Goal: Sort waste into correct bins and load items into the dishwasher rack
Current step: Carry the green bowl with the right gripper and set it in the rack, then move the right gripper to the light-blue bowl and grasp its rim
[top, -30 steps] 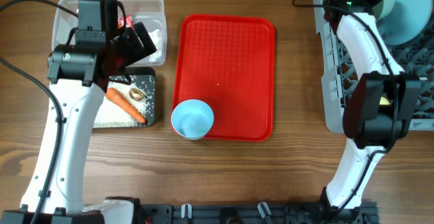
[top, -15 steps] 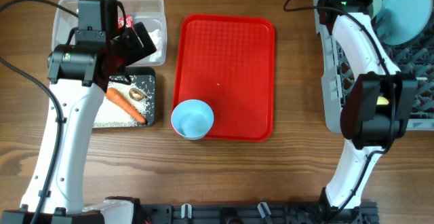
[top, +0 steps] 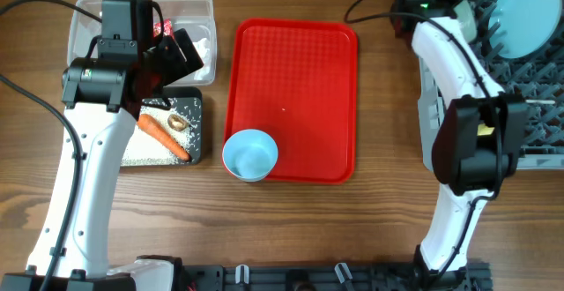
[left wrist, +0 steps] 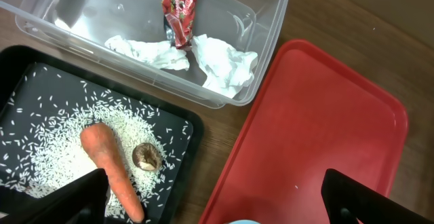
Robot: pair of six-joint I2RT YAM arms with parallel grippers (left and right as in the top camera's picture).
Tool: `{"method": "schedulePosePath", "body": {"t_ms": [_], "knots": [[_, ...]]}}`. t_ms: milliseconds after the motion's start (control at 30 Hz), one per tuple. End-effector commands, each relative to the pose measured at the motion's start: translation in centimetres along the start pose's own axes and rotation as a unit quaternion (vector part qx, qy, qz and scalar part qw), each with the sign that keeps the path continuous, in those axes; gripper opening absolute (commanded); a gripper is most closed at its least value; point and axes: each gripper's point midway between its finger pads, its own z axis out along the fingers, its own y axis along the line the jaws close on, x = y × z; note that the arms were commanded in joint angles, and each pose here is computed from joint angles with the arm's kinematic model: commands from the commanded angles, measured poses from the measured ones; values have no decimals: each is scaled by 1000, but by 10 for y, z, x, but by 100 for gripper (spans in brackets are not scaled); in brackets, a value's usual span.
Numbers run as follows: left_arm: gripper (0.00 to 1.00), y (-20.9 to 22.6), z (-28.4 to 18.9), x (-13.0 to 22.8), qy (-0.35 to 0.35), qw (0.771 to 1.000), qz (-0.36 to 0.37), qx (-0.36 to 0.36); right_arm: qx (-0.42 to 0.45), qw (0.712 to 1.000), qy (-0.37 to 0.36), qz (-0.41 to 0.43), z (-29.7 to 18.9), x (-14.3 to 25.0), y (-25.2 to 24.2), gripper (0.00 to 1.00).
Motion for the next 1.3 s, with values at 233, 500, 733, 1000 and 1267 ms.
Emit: {"method": "schedulePosePath", "body": {"t_ms": [233, 500, 733, 1000, 1267], "knots": [[100, 4, 0, -4, -6, 1000, -2, -9, -4, 997, -42, 66, -20, -29, 10, 70], [100, 4, 0, -4, -6, 1000, -2, -9, -56, 956, -148, 248, -81, -58, -34, 83], [100, 4, 0, -4, -6, 1000, -2, -9, -476, 788, -213, 328, -203, -83, 42, 91], [100, 4, 0, -4, -6, 1000, -2, -9, -717, 648, -24, 254, -282, -33, 152, 90], [100, 4, 0, -4, -6, 1000, -2, -9, -738, 626, 127, 217, -326, 15, 271, 85]]}}
